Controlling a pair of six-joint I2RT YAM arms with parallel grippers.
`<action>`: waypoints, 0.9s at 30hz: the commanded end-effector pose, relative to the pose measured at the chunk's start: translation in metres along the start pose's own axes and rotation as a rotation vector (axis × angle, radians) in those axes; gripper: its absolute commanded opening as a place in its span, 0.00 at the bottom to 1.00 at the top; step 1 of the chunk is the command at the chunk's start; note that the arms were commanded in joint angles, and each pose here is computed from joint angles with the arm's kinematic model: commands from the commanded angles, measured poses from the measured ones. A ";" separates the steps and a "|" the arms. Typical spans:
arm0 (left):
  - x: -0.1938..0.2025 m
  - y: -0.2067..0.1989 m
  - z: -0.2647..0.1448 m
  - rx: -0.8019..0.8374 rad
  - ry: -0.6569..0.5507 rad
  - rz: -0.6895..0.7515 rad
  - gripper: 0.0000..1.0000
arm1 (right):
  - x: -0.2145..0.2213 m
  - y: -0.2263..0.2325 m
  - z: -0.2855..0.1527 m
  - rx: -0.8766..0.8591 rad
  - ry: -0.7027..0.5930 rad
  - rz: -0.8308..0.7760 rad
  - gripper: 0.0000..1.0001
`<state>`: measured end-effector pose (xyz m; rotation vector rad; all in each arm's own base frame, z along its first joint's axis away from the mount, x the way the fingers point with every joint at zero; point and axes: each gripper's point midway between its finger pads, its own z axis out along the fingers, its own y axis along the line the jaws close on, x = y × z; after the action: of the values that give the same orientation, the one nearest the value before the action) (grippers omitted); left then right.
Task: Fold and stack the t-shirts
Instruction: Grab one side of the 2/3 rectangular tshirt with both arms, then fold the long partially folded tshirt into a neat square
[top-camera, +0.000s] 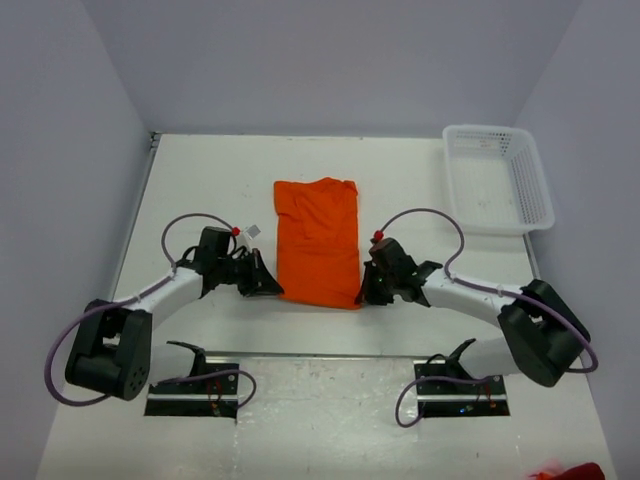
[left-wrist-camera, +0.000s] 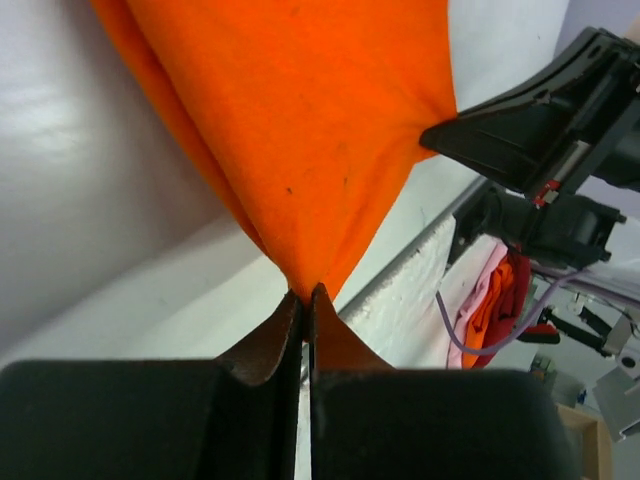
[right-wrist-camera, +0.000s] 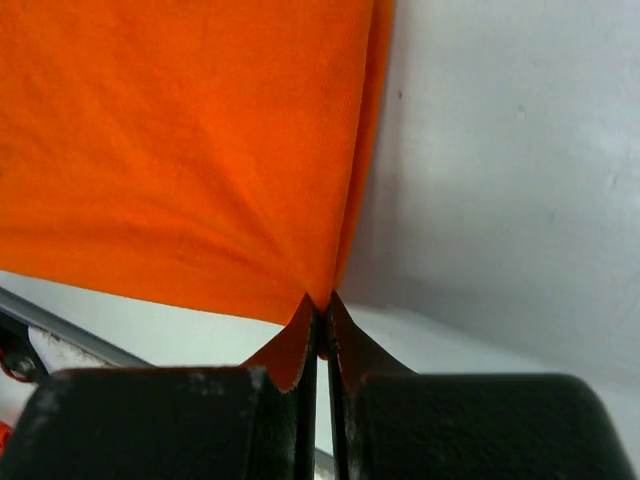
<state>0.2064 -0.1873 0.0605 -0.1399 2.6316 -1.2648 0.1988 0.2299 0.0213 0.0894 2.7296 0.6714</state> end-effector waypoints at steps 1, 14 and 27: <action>0.020 -0.018 -0.007 0.025 0.011 -0.009 0.00 | 0.010 -0.013 -0.017 0.070 -0.038 0.009 0.00; 0.044 -0.021 -0.022 0.022 -0.008 -0.007 0.00 | 0.037 -0.006 -0.044 0.060 -0.047 -0.015 0.00; -0.049 -0.072 -0.031 -0.034 -0.139 0.139 0.00 | -0.059 0.053 -0.060 0.136 -0.188 -0.172 0.00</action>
<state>0.2190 -0.1982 0.1244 -0.0953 2.5575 -1.1687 0.2022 0.2439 0.0943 -0.0138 2.6276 0.4986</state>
